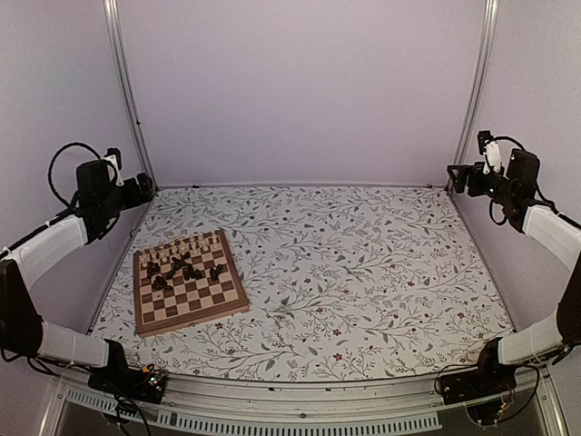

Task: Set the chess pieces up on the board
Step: Adjust the chessboard at the center of the board.

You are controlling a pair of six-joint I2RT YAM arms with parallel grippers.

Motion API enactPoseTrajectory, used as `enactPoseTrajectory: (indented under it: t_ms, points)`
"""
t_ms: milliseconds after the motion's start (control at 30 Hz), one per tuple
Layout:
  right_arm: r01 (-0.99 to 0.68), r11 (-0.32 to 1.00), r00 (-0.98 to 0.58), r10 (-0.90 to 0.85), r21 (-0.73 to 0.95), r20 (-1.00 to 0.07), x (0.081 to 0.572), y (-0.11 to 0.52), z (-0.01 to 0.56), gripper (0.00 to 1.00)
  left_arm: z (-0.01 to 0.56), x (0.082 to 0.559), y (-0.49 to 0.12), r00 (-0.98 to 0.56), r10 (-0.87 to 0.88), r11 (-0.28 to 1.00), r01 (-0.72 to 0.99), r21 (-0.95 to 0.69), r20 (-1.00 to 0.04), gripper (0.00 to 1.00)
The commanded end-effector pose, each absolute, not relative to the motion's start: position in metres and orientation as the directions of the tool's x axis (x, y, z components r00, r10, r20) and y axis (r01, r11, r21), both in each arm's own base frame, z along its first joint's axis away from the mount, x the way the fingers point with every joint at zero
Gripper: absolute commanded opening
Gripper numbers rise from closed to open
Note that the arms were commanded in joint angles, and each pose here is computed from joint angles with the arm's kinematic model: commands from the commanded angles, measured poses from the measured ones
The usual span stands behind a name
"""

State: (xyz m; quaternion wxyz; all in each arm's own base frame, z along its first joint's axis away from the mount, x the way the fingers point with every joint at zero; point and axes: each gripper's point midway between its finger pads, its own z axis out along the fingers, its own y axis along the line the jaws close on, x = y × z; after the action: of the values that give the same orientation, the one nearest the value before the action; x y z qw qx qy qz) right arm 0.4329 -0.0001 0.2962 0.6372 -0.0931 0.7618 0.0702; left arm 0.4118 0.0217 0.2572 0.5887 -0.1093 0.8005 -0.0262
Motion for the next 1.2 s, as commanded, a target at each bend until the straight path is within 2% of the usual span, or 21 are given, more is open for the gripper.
enactPoseTrajectory:
  t_ms: [0,67,133,267,333,467,500,567,667,700,767,833,900,1033,1167]
  points:
    - [-0.196,0.981,-0.14,-0.031,-0.003,-0.99,0.431,-0.007,0.304,0.99,0.206,0.419,-0.007,-0.479,-0.17,0.981,-0.001,-0.193,-0.861,0.99]
    - [-0.21,0.978,-0.137,-0.031,-0.002,-0.99,0.429,-0.005,0.304,0.99,0.205,0.42,-0.025,-0.51,-0.127,0.976,0.088,-0.199,-0.851,0.99]
    - [-0.221,0.975,-0.137,-0.03,0.001,-0.99,0.428,-0.004,0.303,0.99,0.224,0.416,-0.035,-0.439,-0.076,0.974,0.158,-0.16,-0.895,0.99]
    - [-0.249,0.968,-0.141,-0.033,0.003,-0.989,0.428,0.001,0.301,0.99,0.257,0.396,-0.028,-0.257,-0.047,0.985,0.148,-0.088,-0.965,0.99]
    - [-0.261,0.965,-0.143,-0.037,0.001,-0.989,0.427,0.002,0.3,0.99,0.263,0.391,-0.026,-0.247,-0.037,0.989,0.129,-0.071,-0.968,0.99]
    - [-0.3,0.954,-0.138,-0.055,-0.011,-0.989,0.424,0.009,0.298,0.99,0.25,0.383,0.036,-0.236,-0.137,0.955,-0.288,-0.065,-0.962,0.99]
    - [-0.309,0.951,-0.136,-0.065,-0.02,-0.989,0.422,0.011,0.297,0.99,0.241,0.381,0.045,-0.266,-0.14,0.938,-0.343,-0.042,-0.954,0.99]
    - [-0.335,0.942,-0.13,-0.086,-0.038,-0.988,0.417,0.015,0.295,0.99,0.235,0.385,0.041,-0.296,-0.117,0.945,-0.327,-0.014,-0.948,1.0]
    - [-0.41,0.909,-0.108,-0.126,-0.071,-0.986,0.408,0.028,0.292,0.99,0.235,0.388,0.025,-0.296,-0.146,0.965,-0.252,-0.071,-0.944,0.99]
    - [-0.431,0.9,-0.106,-0.129,-0.071,-0.986,0.406,0.032,0.292,0.99,0.233,0.388,0.023,-0.323,-0.122,0.971,-0.236,-0.045,-0.939,0.98]
    - [-0.469,0.881,-0.109,-0.128,-0.063,-0.986,0.404,0.038,0.29,0.99,0.213,0.381,0.033,-0.451,-0.15,0.961,-0.277,-0.022,-0.88,0.84]
    - [-0.508,0.86,-0.116,-0.127,-0.051,-0.985,0.402,0.045,0.287,0.99,0.192,0.371,0.04,-0.556,-0.25,0.94,-0.337,-0.061,-0.793,0.71]
    - [-0.536,0.843,-0.125,-0.128,-0.042,-0.984,0.401,0.049,0.284,0.99,0.174,0.356,0.044,-0.589,-0.346,0.908,-0.405,-0.104,-0.73,0.69]
    - [-0.597,0.802,-0.157,-0.125,-0.006,-0.98,0.401,0.058,0.276,0.99,0.164,0.334,0.046,-0.545,-0.434,0.87,-0.46,-0.176,-0.717,0.67]
    - [-0.634,0.773,-0.194,-0.118,0.032,-0.974,0.401,0.064,0.269,0.99,0.147,0.315,0.071,-0.588,-0.415,0.842,-0.537,-0.048,-0.694,0.53]
